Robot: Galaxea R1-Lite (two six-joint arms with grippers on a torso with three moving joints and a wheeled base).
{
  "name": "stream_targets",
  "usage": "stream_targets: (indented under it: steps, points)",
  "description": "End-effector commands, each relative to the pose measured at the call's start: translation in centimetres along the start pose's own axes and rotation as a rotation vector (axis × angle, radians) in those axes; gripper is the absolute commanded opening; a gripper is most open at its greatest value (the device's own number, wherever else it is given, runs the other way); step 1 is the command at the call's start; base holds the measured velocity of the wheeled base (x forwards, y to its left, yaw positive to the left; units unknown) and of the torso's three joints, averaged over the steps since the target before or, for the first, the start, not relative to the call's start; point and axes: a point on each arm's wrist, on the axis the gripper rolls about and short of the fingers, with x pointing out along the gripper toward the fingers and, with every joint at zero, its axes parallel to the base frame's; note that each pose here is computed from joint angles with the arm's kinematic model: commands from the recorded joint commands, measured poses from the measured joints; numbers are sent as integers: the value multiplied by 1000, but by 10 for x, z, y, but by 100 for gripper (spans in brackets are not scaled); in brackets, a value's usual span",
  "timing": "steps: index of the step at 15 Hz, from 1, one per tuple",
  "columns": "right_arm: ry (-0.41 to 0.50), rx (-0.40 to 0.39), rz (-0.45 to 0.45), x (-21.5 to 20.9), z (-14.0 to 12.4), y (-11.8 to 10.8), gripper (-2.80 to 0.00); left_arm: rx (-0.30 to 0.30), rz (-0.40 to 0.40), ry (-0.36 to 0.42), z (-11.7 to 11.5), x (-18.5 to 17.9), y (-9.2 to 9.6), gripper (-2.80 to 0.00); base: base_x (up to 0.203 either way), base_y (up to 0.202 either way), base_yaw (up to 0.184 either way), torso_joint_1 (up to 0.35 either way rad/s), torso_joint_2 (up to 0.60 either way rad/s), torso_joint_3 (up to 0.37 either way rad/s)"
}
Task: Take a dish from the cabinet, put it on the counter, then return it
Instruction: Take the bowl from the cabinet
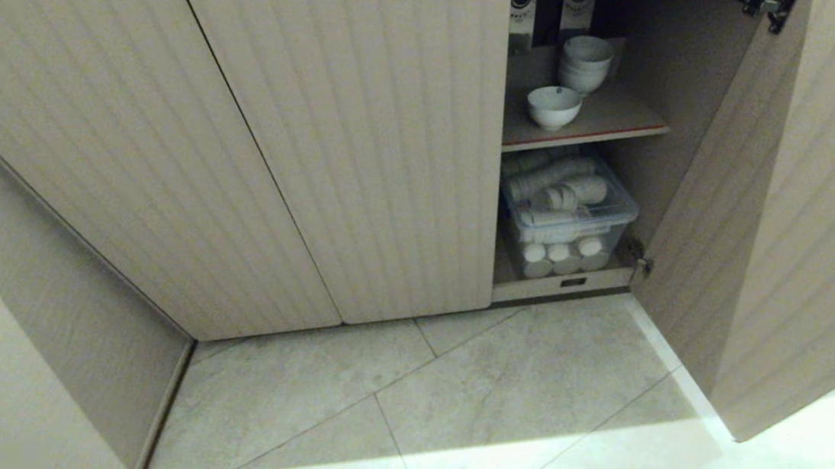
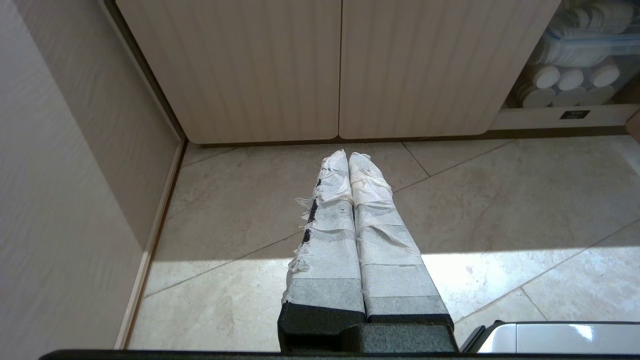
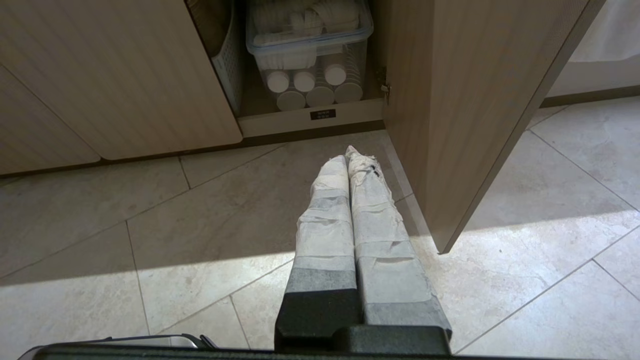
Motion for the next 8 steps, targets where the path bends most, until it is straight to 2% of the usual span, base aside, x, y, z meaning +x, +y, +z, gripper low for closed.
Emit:
stream_targets:
  steps: [1, 8]
  points:
    - [0, 0, -1, 0, 0, 0, -280, 0, 0, -1, 0, 0, 0, -280, 0, 0, 0, 0, 0, 0]
    - [0, 0, -1, 0, 0, 0, -280, 0, 0, -1, 0, 0, 0, -280, 188, 0, 0, 2, 2, 4]
